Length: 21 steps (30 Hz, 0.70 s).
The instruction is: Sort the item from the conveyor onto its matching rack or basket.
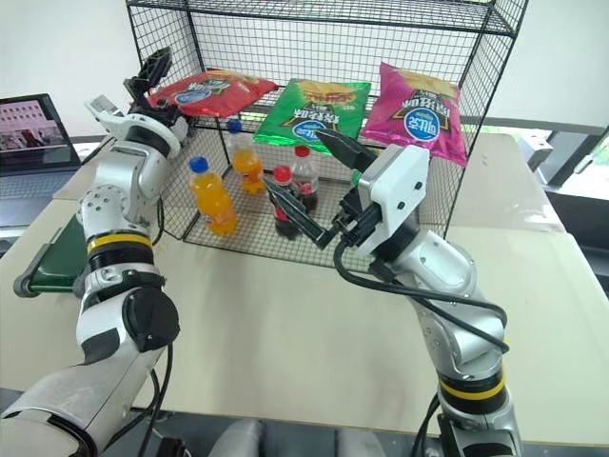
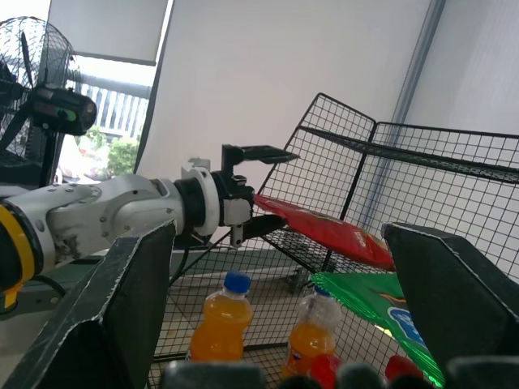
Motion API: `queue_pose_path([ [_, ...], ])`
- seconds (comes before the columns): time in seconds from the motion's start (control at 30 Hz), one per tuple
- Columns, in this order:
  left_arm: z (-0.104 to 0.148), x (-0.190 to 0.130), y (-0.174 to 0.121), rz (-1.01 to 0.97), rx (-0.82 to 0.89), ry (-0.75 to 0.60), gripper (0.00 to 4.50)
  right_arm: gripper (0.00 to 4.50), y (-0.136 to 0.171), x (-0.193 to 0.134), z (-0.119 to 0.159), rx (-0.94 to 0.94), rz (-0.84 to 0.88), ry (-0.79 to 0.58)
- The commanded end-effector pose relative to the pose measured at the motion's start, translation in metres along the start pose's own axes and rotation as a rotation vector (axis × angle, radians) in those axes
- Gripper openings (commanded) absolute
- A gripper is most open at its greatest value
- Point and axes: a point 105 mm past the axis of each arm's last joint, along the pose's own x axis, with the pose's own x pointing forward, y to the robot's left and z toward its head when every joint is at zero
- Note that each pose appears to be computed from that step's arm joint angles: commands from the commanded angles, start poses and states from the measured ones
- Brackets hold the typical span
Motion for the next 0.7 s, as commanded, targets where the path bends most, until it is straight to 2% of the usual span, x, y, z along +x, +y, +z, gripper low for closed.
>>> queue_pose_path([
  [0.03, 0.004, -0.022, -0.021, -0.040, 0.059, 0.022, 4.49, 4.50, 0.004, -0.004, 0.003, -0.005, 0.008, -0.009],
  [0.1, -0.001, -0.040, -0.021, -0.022, 0.104, 0.050, 4.49, 4.50, 0.006, -0.008, -0.002, 0.005, 0.010, 0.011],
  [0.23, -0.009, -0.070, -0.019, 0.014, 0.304, 0.147, 4.49, 4.50, 0.006, -0.018, -0.015, 0.024, -0.016, 0.064],
  [0.3, -0.007, -0.091, -0.010, 0.069, 0.554, 0.226, 4.49, 4.50, 0.005, -0.028, -0.027, 0.030, -0.051, 0.120],
  [0.47, -0.012, -0.146, 0.033, 0.209, 1.098, 0.511, 4.49, 4.50, 0.000, -0.069, -0.068, 0.034, -0.214, 0.328],
  [0.6, -0.022, -0.178, 0.073, 0.255, 1.302, 0.634, 4.49, 4.50, 0.000, -0.101, -0.095, 0.055, -0.359, 0.451],
  [0.7, -0.029, -0.188, 0.098, 0.264, 1.412, 0.634, 4.49, 4.50, 0.001, -0.120, -0.110, 0.064, -0.453, 0.513],
])
